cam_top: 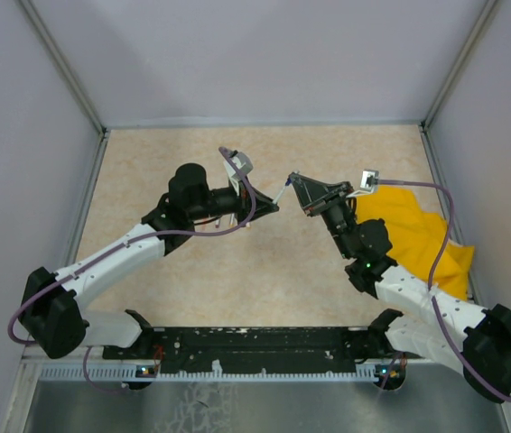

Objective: Insert the pens into the pen caps
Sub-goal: Insert the pen cap onto the pen.

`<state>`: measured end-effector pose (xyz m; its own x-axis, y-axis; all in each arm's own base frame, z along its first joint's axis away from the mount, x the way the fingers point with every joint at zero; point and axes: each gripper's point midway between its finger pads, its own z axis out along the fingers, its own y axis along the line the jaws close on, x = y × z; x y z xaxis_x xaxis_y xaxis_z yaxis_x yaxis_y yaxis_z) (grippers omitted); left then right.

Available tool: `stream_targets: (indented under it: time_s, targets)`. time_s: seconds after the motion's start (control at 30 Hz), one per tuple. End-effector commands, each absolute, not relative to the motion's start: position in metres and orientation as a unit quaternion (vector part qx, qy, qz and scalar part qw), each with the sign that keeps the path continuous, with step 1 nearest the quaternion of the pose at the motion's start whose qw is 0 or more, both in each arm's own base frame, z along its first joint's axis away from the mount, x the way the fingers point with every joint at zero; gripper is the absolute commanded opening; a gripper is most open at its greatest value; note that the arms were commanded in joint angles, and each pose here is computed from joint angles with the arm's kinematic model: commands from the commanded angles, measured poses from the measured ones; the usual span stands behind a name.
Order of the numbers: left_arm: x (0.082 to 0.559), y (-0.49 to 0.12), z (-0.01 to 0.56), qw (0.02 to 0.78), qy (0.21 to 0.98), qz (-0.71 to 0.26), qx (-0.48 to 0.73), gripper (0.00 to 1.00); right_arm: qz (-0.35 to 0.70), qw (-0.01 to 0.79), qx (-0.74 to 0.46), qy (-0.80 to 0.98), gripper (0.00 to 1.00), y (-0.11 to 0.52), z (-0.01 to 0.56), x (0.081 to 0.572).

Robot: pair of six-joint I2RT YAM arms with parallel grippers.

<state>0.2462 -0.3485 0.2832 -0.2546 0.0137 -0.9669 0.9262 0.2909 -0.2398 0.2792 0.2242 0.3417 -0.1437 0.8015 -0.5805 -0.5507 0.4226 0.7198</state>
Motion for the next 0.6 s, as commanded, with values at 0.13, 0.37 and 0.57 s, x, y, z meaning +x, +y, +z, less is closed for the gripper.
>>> stream_targets:
  time_s: [0.13,0.37,0.57]
  targets:
    - [0.243,-0.349,0.296,0.502,0.620,-0.473,0.374,0.00,0.553,0.638,0.109,0.525,0.00,0.229,0.356,0.274]
    - [0.243,-0.349,0.294,0.501,0.621,-0.472,0.374,0.00,0.550,0.635,0.104,0.532,0.00,0.232,0.351,0.274]
    - [0.245,-0.349,0.296,0.504,0.623,-0.471,0.369,0.00,0.536,0.637,0.082,0.548,0.00,0.234,0.339,0.272]
